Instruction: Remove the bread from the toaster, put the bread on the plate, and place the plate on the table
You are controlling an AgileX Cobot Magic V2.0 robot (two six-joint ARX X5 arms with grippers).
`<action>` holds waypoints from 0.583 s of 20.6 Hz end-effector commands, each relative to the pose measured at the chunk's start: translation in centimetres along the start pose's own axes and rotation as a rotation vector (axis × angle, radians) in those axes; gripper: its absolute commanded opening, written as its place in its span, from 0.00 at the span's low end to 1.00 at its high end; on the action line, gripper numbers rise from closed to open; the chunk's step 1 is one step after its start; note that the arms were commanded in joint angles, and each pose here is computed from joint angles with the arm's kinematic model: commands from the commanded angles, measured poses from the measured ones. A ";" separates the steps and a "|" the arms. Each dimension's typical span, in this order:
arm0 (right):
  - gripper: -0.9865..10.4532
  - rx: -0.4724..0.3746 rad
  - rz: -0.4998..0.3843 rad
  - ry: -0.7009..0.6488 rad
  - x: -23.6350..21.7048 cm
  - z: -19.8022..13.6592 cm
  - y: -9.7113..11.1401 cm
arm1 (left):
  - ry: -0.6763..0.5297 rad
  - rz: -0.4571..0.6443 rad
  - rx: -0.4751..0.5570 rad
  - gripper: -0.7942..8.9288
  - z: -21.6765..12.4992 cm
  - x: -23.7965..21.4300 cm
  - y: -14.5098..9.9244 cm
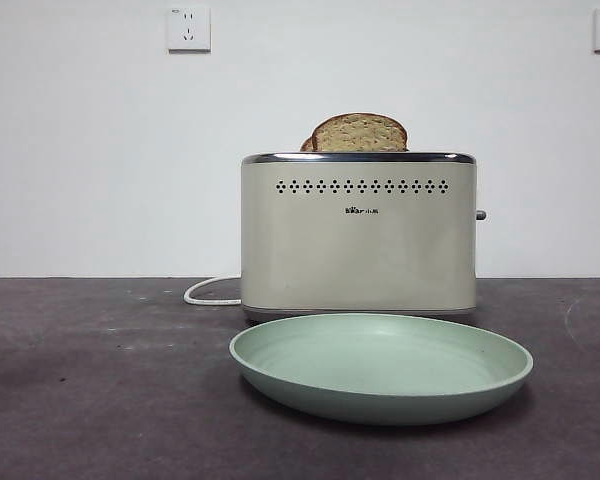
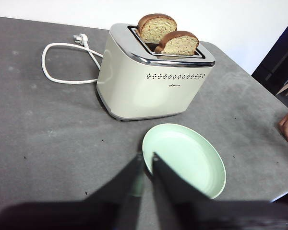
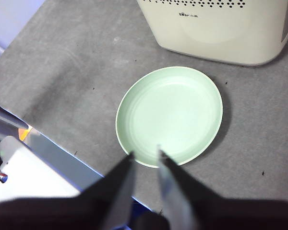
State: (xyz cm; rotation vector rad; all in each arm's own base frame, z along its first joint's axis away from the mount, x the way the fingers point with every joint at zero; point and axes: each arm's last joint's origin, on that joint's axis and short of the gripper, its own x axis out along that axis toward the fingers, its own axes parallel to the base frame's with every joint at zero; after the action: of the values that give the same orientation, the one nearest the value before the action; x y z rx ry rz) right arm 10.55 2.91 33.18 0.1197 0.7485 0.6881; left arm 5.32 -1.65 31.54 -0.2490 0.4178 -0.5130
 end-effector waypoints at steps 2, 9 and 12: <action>0.64 0.016 0.002 -0.005 -0.1 0.1 0.1 | -0.009 -0.010 0.017 0.65 0.1 -0.1 -0.1; 0.65 0.017 0.002 -0.005 -0.1 0.1 0.1 | -0.027 -0.084 0.040 0.67 0.4 -0.1 -0.3; 0.64 0.017 0.002 -0.005 -0.1 0.1 0.1 | -0.052 -0.089 0.056 0.67 0.9 0.1 -0.3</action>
State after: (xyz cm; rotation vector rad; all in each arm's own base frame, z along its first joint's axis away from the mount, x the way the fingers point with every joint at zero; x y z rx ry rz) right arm 10.55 2.91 33.18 0.1343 0.7545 0.6818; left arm 5.56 -1.85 32.14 -0.2435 0.3628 -0.5957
